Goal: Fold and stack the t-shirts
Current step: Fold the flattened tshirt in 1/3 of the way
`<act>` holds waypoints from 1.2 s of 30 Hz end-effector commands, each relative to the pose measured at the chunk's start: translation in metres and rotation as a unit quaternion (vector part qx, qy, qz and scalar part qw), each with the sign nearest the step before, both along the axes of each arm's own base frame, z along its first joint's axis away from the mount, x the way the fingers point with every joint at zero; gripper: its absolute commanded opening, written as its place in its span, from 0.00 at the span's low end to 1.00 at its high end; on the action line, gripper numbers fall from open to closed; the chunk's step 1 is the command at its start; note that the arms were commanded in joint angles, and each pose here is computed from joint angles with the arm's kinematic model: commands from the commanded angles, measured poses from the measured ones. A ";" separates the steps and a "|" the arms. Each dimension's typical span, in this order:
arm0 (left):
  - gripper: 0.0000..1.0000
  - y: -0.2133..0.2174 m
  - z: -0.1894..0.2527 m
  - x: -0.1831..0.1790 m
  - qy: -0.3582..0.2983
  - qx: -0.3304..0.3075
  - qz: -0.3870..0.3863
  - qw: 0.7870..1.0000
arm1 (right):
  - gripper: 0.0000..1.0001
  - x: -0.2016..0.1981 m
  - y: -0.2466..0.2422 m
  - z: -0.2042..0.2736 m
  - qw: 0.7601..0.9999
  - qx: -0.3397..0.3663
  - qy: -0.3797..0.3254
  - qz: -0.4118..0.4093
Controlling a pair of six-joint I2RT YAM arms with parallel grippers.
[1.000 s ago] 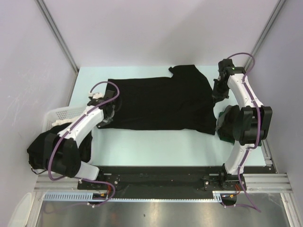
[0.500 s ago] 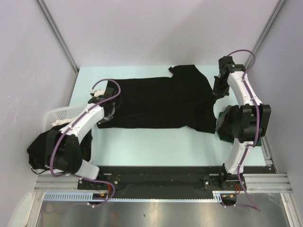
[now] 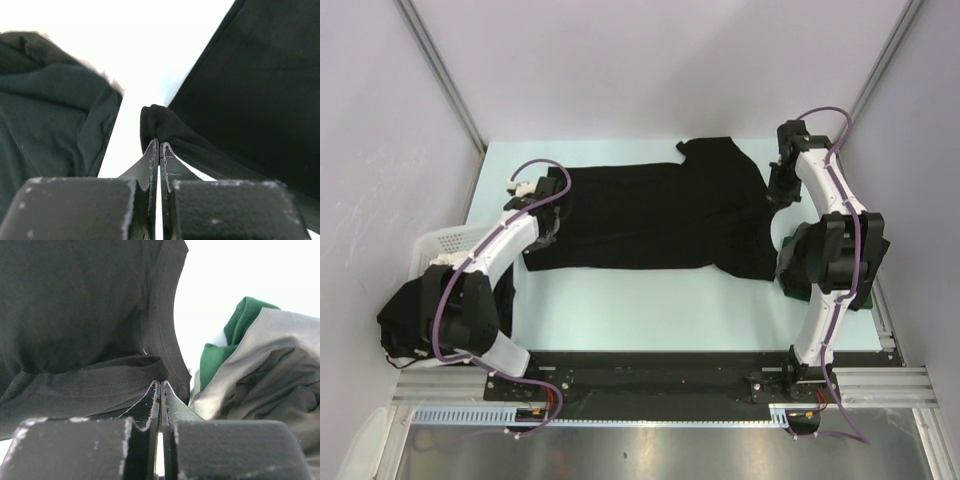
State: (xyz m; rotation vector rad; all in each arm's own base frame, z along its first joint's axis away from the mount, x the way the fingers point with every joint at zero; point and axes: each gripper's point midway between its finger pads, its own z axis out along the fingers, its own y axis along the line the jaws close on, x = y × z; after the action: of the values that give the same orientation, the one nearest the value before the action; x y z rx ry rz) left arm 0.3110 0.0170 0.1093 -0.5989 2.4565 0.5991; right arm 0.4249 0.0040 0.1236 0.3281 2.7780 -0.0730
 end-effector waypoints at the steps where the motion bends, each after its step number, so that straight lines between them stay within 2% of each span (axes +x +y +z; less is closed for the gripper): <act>1: 0.00 0.012 0.020 0.024 -0.025 0.026 0.003 0.999 | 0.00 0.021 -0.015 0.021 0.999 -0.031 -0.040 -0.006; 22: 0.00 0.016 0.015 0.039 -0.008 0.030 -0.014 0.999 | 0.00 0.047 -0.035 0.025 0.998 -0.036 -0.057 -0.016; 36: 0.00 0.027 0.035 0.070 -0.013 0.066 -0.022 0.998 | 0.00 0.033 -0.054 0.016 0.998 -0.027 -0.045 -0.041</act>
State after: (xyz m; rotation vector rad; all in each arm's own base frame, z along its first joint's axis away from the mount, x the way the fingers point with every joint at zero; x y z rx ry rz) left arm 0.3681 0.0173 0.1196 -0.4793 2.4514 0.6011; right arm 0.4550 -0.0269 0.1272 0.3995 2.7286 -0.0687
